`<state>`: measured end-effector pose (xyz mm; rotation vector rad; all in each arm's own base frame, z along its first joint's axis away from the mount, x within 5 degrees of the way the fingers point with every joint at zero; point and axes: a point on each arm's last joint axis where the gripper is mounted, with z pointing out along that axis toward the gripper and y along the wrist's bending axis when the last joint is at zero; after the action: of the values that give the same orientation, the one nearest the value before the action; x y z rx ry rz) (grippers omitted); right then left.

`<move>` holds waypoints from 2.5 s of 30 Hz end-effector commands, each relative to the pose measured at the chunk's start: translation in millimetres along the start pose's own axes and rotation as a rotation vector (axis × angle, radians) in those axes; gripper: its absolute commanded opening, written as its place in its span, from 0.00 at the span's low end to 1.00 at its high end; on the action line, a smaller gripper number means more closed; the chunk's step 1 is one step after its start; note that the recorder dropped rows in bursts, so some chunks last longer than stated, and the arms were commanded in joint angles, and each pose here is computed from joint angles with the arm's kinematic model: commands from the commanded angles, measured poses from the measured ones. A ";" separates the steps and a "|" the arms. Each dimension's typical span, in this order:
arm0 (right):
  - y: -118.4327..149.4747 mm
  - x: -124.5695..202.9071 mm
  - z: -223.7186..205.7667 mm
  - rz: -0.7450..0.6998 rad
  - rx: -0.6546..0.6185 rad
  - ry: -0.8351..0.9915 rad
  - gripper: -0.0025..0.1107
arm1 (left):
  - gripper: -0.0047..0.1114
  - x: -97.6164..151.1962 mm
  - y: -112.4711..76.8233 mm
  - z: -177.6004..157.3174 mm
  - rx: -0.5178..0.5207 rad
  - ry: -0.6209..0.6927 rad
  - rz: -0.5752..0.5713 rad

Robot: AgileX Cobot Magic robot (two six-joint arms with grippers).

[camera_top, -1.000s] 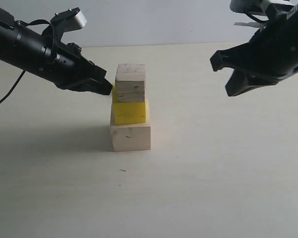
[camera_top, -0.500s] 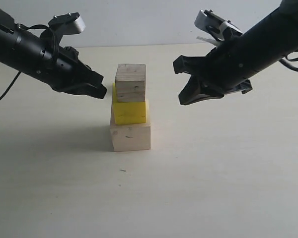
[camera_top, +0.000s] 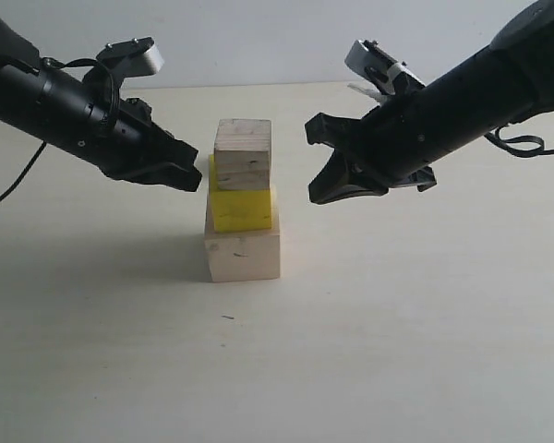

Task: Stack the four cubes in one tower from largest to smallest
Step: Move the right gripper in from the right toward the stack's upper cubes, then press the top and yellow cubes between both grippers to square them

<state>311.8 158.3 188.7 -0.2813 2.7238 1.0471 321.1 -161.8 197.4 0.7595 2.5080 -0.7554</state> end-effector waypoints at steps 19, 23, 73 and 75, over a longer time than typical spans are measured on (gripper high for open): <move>0.7 -1.7 10.8 0.000 -0.123 0.000 0.02 | 0.04 -2.0 -0.1 -0.8 0.008 -0.030 0.011; 2.9 -0.9 12.1 -0.005 -0.129 0.004 0.02 | 0.04 -2.5 0.2 -0.5 0.006 -0.031 0.019; 3.9 3.7 15.1 -0.071 -0.118 0.040 0.02 | 0.04 -8.6 0.2 -2.4 -0.001 -0.063 0.038; 4.0 2.9 15.1 -0.065 -0.119 0.032 0.02 | 0.04 -9.0 0.2 -2.4 -0.001 -0.066 0.038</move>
<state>308.9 171.7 182.1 -0.4219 2.6574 1.2235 324.7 -163.9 200.2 0.7831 2.4501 -0.7563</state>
